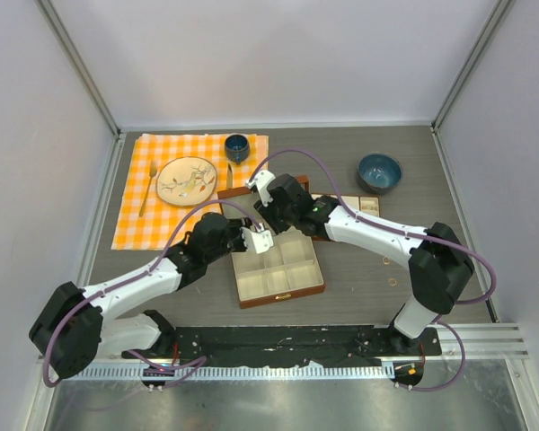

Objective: Organize the mixed jewelry
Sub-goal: Place the jewelry in the jewelry box.

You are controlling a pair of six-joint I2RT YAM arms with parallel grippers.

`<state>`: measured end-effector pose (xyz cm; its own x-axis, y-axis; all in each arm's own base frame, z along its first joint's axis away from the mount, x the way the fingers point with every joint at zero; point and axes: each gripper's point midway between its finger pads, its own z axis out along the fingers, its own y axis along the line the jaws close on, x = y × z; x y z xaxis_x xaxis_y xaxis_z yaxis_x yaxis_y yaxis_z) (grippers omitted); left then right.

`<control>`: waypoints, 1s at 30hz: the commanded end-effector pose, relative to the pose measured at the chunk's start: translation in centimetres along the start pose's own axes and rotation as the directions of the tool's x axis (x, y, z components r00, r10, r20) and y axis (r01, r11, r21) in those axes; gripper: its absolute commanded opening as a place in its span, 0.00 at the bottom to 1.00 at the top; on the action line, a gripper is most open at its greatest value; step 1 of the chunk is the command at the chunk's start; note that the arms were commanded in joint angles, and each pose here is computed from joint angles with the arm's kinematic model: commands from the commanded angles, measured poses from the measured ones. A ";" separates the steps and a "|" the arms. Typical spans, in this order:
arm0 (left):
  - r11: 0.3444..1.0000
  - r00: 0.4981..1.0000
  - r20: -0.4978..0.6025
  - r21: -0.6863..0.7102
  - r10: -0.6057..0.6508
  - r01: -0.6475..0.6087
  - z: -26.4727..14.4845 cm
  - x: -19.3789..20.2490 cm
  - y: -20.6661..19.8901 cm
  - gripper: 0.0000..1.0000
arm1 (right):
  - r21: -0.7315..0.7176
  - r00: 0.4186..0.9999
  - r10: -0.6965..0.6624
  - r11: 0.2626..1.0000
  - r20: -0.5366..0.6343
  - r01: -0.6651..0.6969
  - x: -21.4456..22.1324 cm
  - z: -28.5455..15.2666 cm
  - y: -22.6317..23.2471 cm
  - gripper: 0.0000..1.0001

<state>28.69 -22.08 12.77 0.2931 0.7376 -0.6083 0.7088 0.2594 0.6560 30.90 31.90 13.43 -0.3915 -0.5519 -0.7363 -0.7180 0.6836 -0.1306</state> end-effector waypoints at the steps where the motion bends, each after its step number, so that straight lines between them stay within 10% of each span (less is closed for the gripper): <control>1: 0.995 0.997 0.072 -0.102 0.018 -0.010 -0.4 -2.7 3.2 0.40 | 0.014 0.997 0.015 1.000 0.074 -0.016 -2.7 -0.4 -0.2 0.39; 30: 0.989 0.995 -0.017 -0.115 0.096 -0.097 2.0 0.8 1.6 0.47 | 0.017 0.997 0.009 1.000 0.072 -0.010 -2.1 -0.6 -0.3 0.39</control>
<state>30.71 -22.20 11.86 0.3274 0.7736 -0.5425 0.6406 0.2403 0.7293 30.93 31.91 13.42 -0.3907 -0.5515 -0.7370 -0.7176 0.6839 -0.1314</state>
